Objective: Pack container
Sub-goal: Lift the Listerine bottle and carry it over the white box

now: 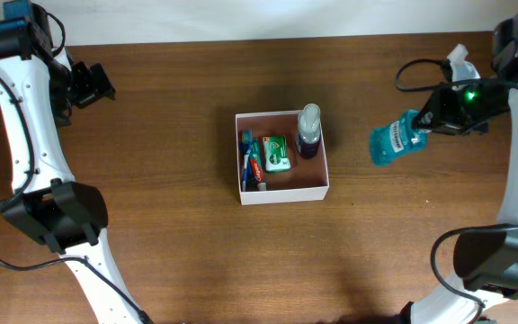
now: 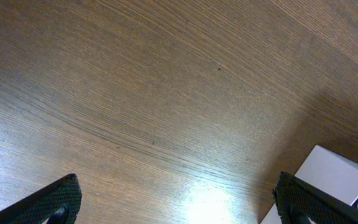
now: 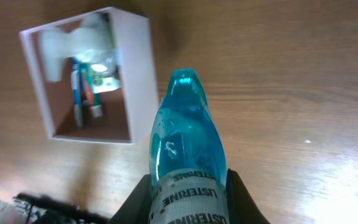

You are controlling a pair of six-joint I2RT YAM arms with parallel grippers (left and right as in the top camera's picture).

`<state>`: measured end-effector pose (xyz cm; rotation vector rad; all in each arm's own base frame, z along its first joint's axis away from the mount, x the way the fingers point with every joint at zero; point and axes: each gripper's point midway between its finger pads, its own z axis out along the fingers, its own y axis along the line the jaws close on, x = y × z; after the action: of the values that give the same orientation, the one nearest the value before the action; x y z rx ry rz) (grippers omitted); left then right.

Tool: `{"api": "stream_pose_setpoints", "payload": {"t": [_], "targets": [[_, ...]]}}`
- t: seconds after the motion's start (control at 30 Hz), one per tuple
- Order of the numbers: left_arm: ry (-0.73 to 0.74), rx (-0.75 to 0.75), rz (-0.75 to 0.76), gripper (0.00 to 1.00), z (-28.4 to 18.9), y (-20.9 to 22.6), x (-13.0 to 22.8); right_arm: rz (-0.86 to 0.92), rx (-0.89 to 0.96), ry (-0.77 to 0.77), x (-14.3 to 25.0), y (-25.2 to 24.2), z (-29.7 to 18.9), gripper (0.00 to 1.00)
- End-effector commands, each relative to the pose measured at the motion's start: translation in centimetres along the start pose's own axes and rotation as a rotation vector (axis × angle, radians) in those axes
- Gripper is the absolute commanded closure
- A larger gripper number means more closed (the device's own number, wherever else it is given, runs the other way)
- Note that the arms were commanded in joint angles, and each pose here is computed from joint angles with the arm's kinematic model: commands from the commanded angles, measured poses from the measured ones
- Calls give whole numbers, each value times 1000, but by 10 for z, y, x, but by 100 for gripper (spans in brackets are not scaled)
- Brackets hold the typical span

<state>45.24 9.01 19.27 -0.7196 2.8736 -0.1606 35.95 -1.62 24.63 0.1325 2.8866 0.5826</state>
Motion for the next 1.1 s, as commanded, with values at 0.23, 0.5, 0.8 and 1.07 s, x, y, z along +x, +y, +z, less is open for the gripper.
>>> {"api": "stream_pose_setpoints", "payload": {"t": [0.23,0.5,0.8,1.07], "targets": [[-22,16,17,1,-13,-2,2,-220,-154,64,21,105,12,85],[-21,16,16,1,-13,-1,2,-273,-89,74,26,137,31,85],[-22,16,16,1,-13,-2,2,-214,171,-3,22,146,49,86],[-22,16,16,1,-13,-2,2,-189,303,-67,26,160,57,86]]}}
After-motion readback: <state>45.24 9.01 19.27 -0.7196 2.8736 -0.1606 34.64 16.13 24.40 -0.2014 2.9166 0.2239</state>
